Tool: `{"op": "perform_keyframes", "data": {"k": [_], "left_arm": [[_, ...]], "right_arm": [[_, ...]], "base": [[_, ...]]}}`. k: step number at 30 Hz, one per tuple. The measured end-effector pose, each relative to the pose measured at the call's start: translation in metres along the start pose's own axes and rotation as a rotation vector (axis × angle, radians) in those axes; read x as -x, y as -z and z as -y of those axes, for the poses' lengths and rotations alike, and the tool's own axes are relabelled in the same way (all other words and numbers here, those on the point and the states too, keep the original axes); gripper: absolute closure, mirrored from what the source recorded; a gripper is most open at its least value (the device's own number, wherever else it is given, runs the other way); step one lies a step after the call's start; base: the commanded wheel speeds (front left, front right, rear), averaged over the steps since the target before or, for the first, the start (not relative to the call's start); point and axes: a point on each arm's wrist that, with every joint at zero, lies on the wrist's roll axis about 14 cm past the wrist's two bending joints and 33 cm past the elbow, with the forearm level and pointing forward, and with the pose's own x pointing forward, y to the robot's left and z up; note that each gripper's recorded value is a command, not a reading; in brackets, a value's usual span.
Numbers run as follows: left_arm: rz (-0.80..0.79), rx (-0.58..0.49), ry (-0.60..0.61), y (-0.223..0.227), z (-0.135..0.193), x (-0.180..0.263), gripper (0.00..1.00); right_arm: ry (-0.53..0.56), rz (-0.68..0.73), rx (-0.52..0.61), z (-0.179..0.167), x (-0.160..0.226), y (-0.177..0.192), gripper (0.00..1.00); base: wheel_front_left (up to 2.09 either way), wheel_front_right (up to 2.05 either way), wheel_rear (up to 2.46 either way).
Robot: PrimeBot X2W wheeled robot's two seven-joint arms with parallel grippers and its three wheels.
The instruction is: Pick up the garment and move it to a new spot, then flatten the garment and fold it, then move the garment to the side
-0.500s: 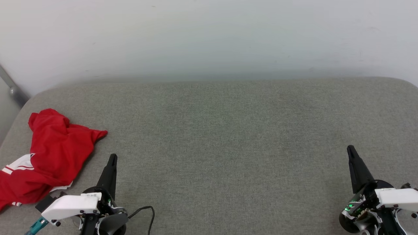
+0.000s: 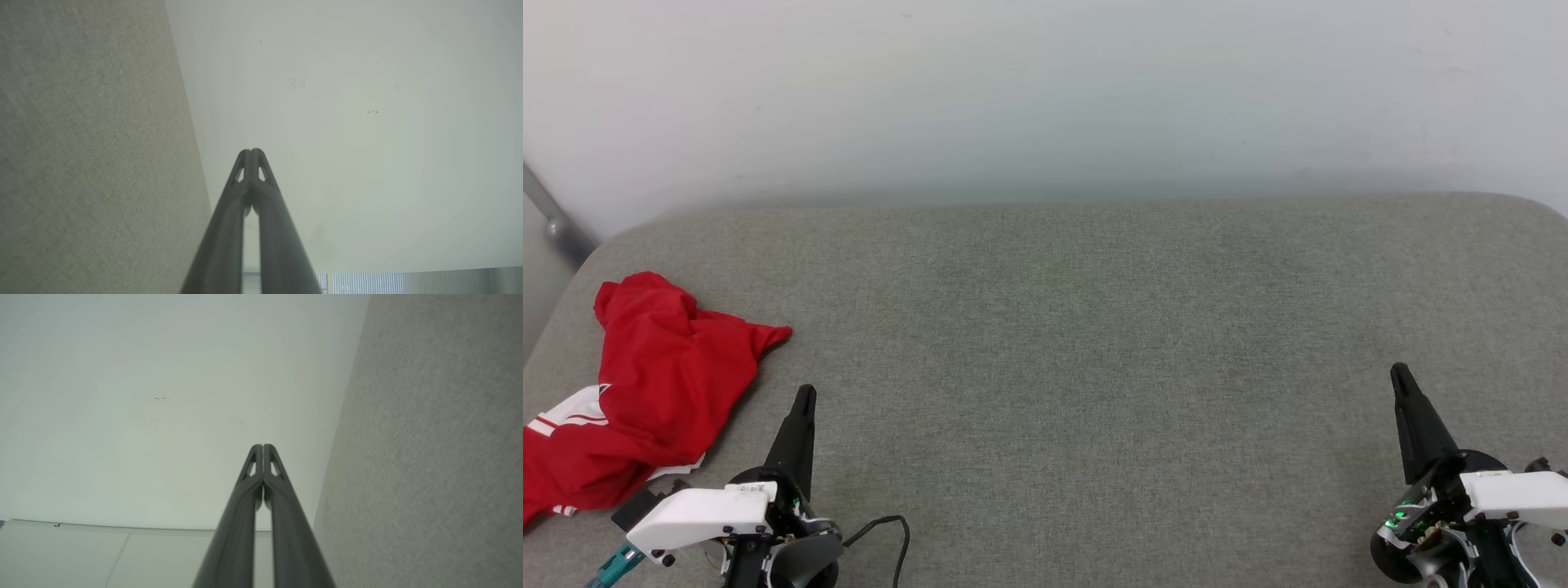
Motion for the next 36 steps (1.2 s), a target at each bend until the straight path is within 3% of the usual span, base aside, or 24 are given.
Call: {"op": "perform_keyframes", "data": {"k": [11,12,16,26,36], "left_arm": [[0.0,0.0,0.0,0.0,0.0,0.0,1.0],[-0.001,0.0,-0.005,0.0,-0.002,0.0,0.0],[-0.004,0.003,-0.053,0.003,-0.018,0.007,0.0],[-0.02,-0.038,-0.024,0.017,-0.008,0.003,0.0],[-0.031,-0.187,0.019,0.026,0.005,0.001,0.0]], "right_arm": [[0.0,0.0,0.0,0.0,0.0,0.0,1.0],[0.005,0.001,0.0,0.002,0.001,0.0,0.0],[0.051,0.009,-0.003,0.017,0.008,-0.002,0.0],[0.015,0.03,0.047,0.005,0.007,-0.001,0.0],[-0.008,0.03,0.24,-0.003,0.007,0.001,0.0]], "base": [[0.0,0.0,0.0],[0.0,0.0,0.0],[0.0,0.0,0.0],[0.0,0.0,0.0],[0.0,0.0,0.0]]}}
